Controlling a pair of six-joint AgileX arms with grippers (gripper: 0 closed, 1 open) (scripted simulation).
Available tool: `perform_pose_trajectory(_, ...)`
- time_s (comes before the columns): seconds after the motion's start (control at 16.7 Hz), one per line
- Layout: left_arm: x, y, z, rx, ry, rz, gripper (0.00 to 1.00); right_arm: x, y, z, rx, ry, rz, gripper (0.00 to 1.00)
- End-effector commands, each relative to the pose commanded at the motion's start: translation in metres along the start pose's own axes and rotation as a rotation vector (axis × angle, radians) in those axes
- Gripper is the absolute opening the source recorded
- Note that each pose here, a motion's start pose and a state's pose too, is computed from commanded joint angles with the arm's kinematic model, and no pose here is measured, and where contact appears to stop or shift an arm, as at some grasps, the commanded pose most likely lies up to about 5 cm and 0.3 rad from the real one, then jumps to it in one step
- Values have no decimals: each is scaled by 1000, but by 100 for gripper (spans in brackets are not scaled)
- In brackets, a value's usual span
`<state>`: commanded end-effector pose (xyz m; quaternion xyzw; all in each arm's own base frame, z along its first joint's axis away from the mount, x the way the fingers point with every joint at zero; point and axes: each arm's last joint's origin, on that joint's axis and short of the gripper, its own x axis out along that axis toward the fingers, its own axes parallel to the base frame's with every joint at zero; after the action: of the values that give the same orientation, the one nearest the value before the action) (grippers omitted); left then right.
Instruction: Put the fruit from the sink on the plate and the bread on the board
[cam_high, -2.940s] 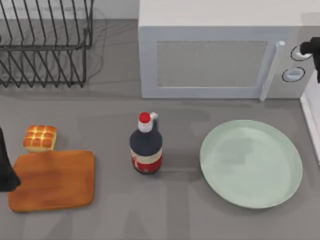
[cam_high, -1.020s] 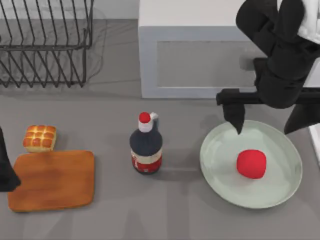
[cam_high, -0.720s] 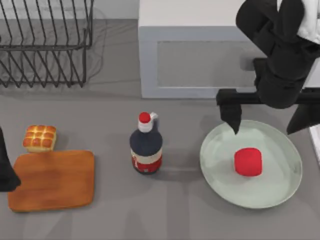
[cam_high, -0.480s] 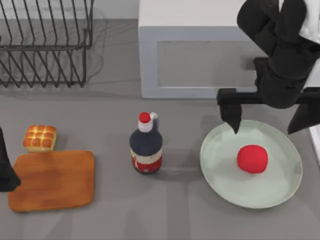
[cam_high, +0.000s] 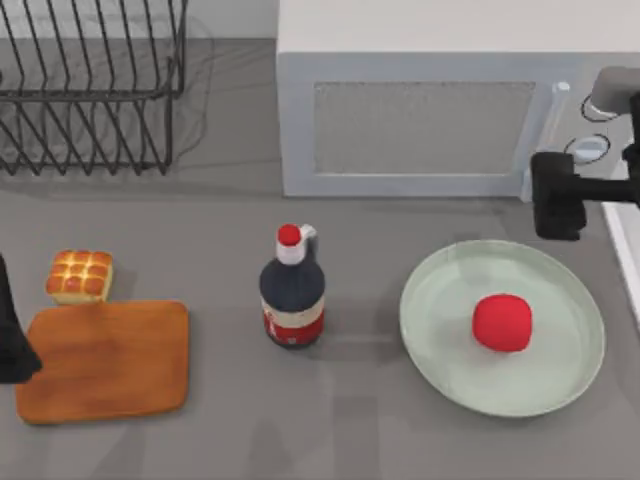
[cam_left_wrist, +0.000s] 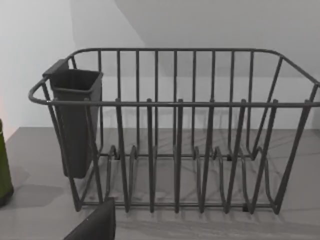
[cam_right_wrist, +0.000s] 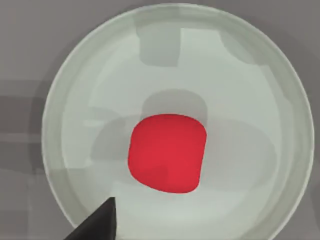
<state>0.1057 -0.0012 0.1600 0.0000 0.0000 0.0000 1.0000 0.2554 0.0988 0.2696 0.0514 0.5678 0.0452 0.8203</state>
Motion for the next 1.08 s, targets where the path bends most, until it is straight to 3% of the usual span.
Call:
perform_pose_trajectory(0.24, 0, 0, 0, 0, 0, 0, 100, -30, -43, -55, -15, -334, 59, 100)
perform_pose_trajectory(0.42, 0, 0, 0, 0, 0, 0, 100, -31, -69, -100, -35, -607, 63, 100)
perform_pose_trajectory(0.78, 0, 0, 0, 0, 0, 0, 100, 12, -101, -162, -84, -1043, -27, 100)
perform_pose_trajectory(1.08, 0, 0, 0, 0, 0, 0, 100, 35, -111, -175, -109, -1205, -94, 100)
